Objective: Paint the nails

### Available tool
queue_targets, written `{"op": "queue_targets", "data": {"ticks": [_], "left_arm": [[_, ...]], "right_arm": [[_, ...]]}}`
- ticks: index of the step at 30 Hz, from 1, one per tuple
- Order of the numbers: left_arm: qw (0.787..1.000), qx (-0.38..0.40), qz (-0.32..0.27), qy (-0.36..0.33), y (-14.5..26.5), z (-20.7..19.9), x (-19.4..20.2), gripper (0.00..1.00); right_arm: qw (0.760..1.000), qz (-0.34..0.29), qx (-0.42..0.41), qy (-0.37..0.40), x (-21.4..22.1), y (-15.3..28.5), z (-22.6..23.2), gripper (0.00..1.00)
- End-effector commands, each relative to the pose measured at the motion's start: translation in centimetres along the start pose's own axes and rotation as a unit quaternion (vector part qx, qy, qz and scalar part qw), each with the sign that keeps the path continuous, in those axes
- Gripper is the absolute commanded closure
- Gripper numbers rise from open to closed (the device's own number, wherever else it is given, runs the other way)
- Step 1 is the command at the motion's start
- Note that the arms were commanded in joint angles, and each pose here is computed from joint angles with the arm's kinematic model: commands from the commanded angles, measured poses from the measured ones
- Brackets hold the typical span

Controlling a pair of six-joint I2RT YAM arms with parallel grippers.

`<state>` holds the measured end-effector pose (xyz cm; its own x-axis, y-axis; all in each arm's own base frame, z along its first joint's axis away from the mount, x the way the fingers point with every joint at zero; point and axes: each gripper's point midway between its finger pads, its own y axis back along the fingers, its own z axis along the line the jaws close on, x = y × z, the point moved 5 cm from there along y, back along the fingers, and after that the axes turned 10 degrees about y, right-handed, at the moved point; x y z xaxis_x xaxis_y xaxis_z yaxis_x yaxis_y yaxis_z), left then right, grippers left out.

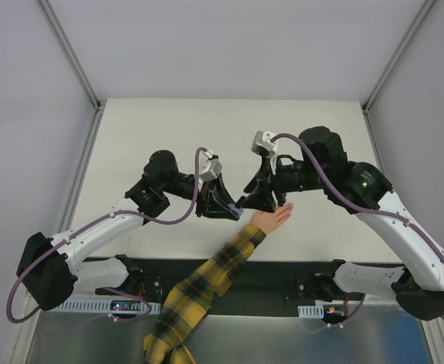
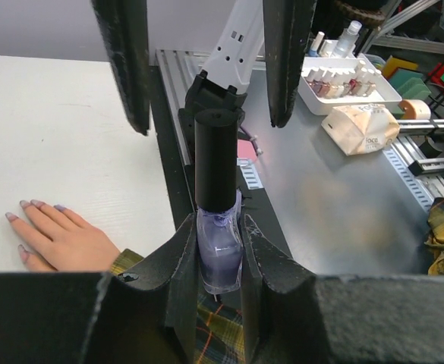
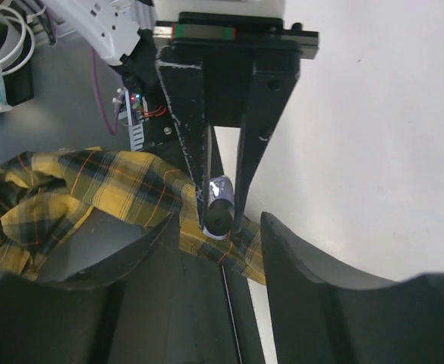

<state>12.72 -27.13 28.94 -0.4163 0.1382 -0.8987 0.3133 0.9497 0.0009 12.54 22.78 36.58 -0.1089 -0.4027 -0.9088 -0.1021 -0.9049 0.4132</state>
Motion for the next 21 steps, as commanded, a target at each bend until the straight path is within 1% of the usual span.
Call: {"op": "queue_targets", "data": {"ticks": [1, 8, 12, 14, 17, 18, 21], "left_arm": [[0.999, 0.041, 0.006, -0.028, -0.3, -1.2, -1.3, 1.00], [0.999, 0.040, 0.006, -0.026, -0.3, -1.1, -1.2, 1.00], [0.999, 0.039, 0.006, -0.026, -0.3, -1.1, -1.2, 1.00], [0.999, 0.039, 0.006, -0.026, -0.3, -1.0, -1.3, 1.00], [0.999, 0.039, 0.005, -0.027, -0.3, -1.1, -1.3, 1.00], [0.999, 0.039, 0.004, -0.029, -0.3, -1.2, -1.3, 1.00], [0.999, 0.033, 0.000, -0.032, -0.2, -1.1, -1.4, 1.00]], "right_arm": [[0.997, -0.030, -0.054, 0.049, -1.4, 0.5, 1.1, 0.53], [0.996, -0.021, -0.081, 0.044, -1.0, -0.4, 1.1, 0.62], [0.996, -0.016, -0.082, 0.040, -0.8, -0.6, 0.9, 0.70], [0.995, -0.016, -0.086, 0.039, -0.8, -0.8, 0.9, 0.71], [0.996, -0.011, -0.081, 0.035, -0.5, -1.0, 0.7, 0.77], [0.996, -0.009, -0.080, 0.032, -0.4, -1.1, 0.6, 0.83], [0.997, -0.004, -0.077, 0.026, -0.2, -1.3, 0.5, 0.87]]}}
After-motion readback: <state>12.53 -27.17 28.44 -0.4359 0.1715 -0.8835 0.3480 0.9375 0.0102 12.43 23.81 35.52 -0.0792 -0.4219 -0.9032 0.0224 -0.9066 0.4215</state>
